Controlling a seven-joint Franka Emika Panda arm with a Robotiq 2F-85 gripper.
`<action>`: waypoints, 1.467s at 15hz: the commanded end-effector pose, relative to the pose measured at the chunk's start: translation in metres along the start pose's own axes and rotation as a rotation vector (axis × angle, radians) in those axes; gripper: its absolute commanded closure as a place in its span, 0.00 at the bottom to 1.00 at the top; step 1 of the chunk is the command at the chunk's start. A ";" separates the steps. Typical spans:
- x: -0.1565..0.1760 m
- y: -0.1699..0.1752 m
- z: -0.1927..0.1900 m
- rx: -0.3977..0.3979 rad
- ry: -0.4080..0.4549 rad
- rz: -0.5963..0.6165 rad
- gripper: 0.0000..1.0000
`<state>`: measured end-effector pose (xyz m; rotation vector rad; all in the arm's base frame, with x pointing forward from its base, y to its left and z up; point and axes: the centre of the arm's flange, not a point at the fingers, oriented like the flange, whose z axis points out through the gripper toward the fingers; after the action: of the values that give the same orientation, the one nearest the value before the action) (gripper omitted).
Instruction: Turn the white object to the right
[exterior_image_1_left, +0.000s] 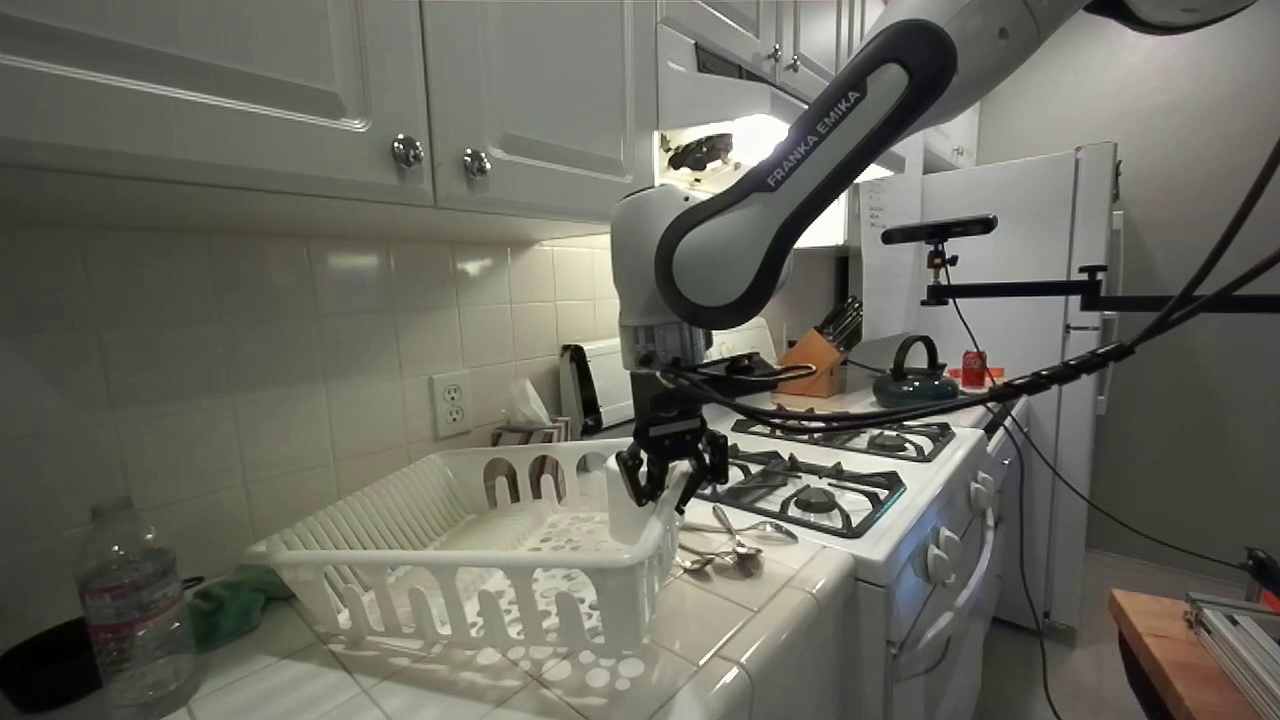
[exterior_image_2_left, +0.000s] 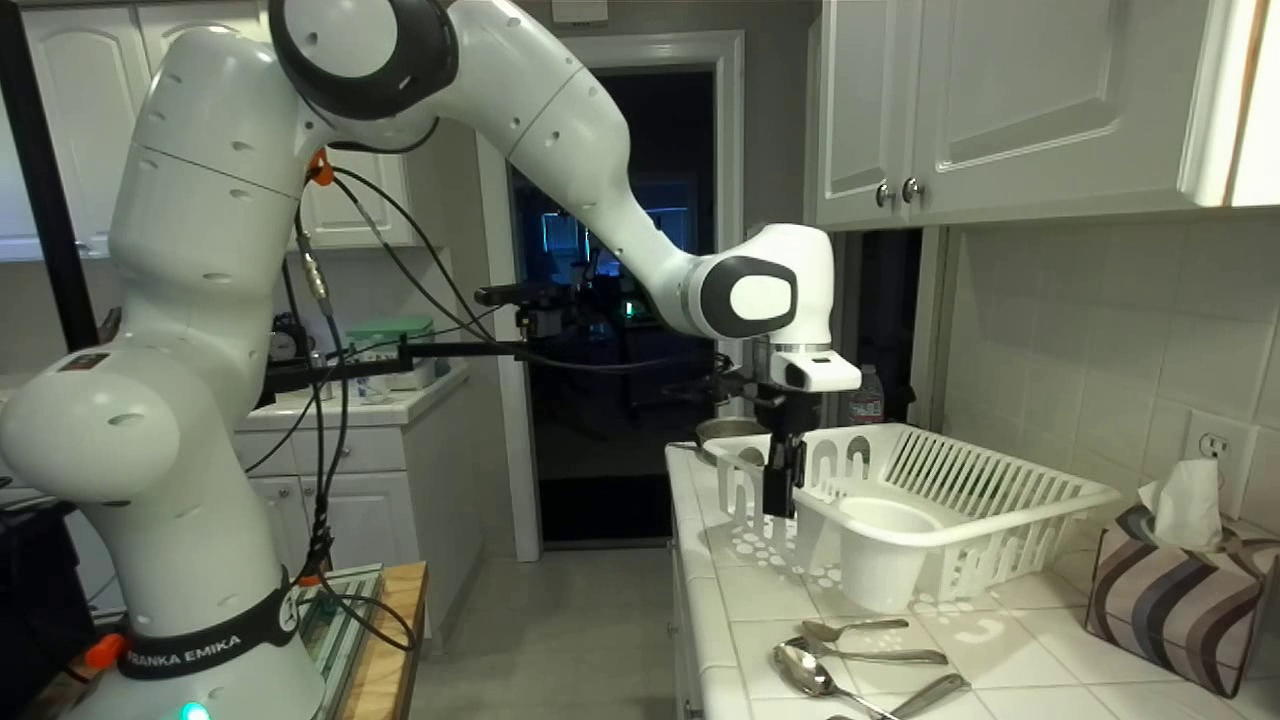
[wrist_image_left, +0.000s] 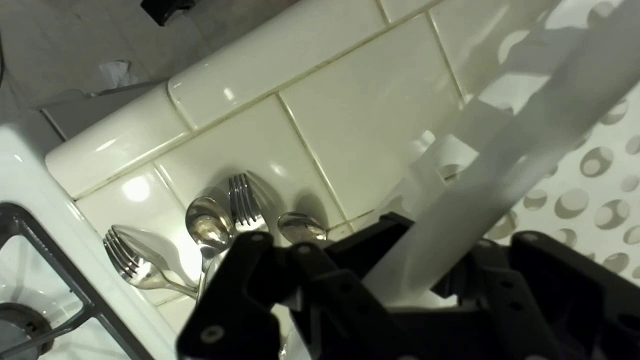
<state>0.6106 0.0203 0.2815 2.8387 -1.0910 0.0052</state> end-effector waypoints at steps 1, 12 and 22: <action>-0.006 0.012 -0.017 -0.014 -0.004 -0.110 1.00; 0.023 0.045 -0.009 -0.125 0.024 -0.251 1.00; 0.040 0.049 -0.004 -0.135 0.033 -0.430 1.00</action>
<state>0.6035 -0.0394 0.2904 2.8714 -0.5489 -0.0601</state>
